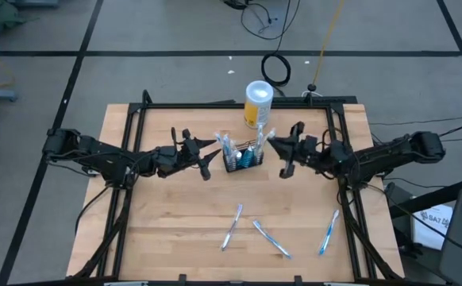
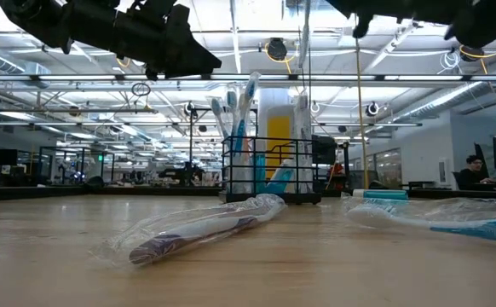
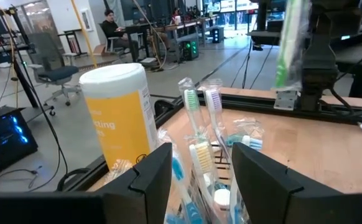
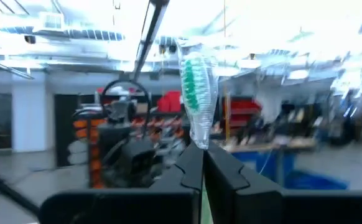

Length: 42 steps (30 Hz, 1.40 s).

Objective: Pick & Place toothbrushing station
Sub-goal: Put the green toothbrush into the black wire organizer

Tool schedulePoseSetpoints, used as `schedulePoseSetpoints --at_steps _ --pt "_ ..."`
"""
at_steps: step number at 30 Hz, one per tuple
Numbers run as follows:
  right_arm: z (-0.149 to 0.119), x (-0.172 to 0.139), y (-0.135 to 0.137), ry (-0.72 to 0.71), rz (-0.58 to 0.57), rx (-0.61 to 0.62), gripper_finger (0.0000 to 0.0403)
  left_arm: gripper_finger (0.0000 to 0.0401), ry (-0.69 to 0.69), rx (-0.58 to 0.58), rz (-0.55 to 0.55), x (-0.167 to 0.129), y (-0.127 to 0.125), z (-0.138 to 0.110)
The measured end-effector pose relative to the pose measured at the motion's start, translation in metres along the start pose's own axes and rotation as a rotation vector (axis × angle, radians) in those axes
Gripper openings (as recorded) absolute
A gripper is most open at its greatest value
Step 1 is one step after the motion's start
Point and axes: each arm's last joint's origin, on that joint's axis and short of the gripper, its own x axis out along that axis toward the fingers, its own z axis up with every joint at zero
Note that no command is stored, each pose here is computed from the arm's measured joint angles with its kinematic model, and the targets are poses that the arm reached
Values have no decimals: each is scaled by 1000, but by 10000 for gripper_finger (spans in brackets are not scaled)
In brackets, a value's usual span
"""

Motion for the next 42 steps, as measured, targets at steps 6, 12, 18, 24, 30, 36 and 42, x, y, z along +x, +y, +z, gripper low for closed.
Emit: schedulePoseSetpoints --at_steps 6,12,18,24,30,36,42 --pt "-6 32 -5 86 -46 -104 0 175 0 -1 6 1 1 0" --pt "-33 53 -21 255 -193 -197 0 175 4 -2 8 1 2 0" --pt "-61 56 -26 321 -244 -190 0 175 35 15 5 1 1 -4" --pt "-88 56 -26 397 -345 -234 0 175 72 10 4 0 1 -8" --pt "-99 55 -27 435 -398 -288 0 175 79 14 4 0 1 -8" --pt "-99 55 -25 446 -380 -331 0 175 79 14 4 0 1 -8" --pt "-98 53 -15 463 -319 -448 0 175 79 14 4 0 1 -8"
